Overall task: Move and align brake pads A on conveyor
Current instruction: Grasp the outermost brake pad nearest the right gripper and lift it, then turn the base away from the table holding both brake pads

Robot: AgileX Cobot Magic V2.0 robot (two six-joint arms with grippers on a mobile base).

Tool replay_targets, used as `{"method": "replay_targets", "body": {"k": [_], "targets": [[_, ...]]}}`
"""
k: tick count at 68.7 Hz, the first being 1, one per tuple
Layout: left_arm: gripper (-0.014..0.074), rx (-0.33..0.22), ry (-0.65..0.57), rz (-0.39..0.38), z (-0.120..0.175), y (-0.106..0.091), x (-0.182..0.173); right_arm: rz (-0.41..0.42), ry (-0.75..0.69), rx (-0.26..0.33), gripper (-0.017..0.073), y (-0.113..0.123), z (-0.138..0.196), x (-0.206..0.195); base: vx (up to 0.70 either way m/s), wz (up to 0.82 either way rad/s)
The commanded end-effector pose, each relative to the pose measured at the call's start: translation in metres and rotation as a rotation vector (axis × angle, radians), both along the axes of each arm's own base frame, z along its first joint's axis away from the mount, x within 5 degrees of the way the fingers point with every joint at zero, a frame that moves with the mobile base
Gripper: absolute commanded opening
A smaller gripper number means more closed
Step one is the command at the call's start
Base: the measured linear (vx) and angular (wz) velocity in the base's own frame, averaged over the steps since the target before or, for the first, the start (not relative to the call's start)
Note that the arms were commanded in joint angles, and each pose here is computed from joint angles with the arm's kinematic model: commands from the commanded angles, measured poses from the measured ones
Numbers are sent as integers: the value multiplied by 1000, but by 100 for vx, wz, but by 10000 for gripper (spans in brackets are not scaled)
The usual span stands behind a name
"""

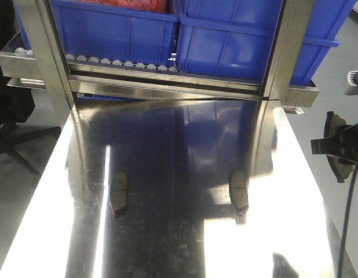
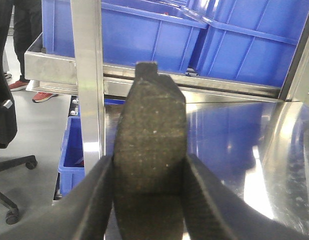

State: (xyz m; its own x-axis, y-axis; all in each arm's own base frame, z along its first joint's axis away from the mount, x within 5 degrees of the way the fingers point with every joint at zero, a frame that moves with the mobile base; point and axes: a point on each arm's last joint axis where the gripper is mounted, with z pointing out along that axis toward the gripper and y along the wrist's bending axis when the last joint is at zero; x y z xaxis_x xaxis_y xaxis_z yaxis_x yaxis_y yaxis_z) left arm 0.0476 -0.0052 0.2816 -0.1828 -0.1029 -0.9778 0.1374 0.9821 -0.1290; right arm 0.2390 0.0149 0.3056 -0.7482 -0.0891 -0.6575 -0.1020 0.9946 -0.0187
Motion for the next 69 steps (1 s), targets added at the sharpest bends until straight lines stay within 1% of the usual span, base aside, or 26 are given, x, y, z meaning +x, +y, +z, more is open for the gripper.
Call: {"method": "replay_targets", "body": {"k": [1,12,34,46,53,69], "targets": [[-6,-17,-110,-15,17,-1,0,31,-188,25,-5,7,31,-21,0,0],[-6,-17,-110,-15,17,-1,0,82,-310,65,-5,15,40,-60,0,0],[-6,-17,-110,-15,17,-1,0,83,-595,104,-5,3,42,-138,0,0],[-6,-17,-110,-15,17,-1,0,85,-696,118,-5,-2,42,-170,0,0],[-6,-17,-110,-15,17,-1,0,85,-736,122,-5,-3,40,-181,0,0],[-6,-17,-110,-15,17,-1,0,87,-762,123,-5,-6,27,-197,0,0]]}}
